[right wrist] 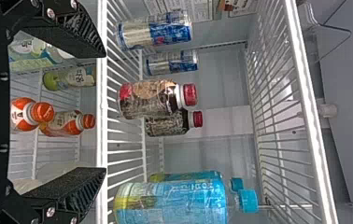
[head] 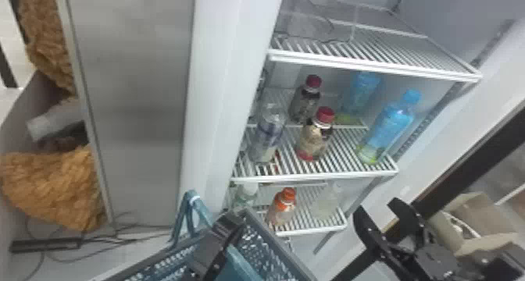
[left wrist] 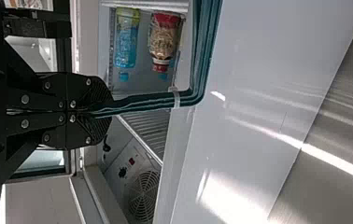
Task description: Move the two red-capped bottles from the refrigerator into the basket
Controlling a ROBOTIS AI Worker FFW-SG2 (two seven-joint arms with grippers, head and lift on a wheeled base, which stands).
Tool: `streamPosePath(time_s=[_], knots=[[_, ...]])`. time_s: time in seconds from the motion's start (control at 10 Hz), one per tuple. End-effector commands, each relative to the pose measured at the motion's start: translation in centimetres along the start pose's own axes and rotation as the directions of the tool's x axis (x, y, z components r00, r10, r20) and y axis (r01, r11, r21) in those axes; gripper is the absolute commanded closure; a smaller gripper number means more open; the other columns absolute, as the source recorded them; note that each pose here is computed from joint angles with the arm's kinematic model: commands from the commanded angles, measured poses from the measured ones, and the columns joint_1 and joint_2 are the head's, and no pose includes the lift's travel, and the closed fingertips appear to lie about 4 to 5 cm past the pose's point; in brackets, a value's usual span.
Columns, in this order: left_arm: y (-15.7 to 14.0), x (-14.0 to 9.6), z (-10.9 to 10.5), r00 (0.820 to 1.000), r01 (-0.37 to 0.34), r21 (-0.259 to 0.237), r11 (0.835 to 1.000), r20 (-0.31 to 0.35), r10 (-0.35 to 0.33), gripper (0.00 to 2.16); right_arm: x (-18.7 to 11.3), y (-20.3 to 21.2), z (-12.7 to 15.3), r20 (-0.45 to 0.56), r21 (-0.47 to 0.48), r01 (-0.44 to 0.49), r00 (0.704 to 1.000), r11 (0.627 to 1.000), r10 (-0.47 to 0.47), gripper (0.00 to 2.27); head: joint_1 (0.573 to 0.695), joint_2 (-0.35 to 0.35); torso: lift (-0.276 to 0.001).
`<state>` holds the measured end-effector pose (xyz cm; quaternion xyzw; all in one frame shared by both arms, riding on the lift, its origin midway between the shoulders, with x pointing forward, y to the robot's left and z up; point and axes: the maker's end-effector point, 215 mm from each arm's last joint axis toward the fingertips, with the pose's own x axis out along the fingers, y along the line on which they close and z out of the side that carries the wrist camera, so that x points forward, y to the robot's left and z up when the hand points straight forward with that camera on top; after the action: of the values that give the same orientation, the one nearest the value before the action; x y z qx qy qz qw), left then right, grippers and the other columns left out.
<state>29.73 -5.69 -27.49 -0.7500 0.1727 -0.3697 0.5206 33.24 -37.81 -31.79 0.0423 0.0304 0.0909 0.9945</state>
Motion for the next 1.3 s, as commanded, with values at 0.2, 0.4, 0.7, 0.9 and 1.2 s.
streamPosePath(time_s=[0.2,0.4,0.7,0.9,1.2], knots=[[0.0,0.0,0.0,1.0,0.0,-0.003,1.0,0.003,0.0,1.2,0.3,0.0,-0.1,0.002,0.004,0.0,1.0,1.0,0.0,0.15,0.695,-0.35,0.0],[0.0,0.0,0.1,1.0,0.001,-0.003,1.0,0.006,-0.001,1.2,0.4,0.0,-0.2,-0.002,0.009,-0.002,1.0,1.0,0.002,0.15,0.695,-0.35,0.0],[0.0,-0.1,0.1,1.0,0.001,-0.006,1.0,0.008,-0.001,1.2,1.6,-0.1,0.0,0.01,0.01,0.004,1.0,1.0,-0.004,0.15,0.695,-0.35,0.0],[0.0,-0.1,0.1,1.0,0.001,-0.006,1.0,0.008,-0.001,1.2,2.4,-0.6,0.4,0.024,0.014,0.015,1.0,1.0,-0.015,0.15,0.695,-0.35,0.0],[0.0,-0.1,0.2,1.0,0.0,-0.004,1.0,0.011,0.0,1.2,4.3,-0.7,0.6,0.033,0.027,0.019,0.999,0.999,-0.02,0.15,0.695,-0.35,0.0]])
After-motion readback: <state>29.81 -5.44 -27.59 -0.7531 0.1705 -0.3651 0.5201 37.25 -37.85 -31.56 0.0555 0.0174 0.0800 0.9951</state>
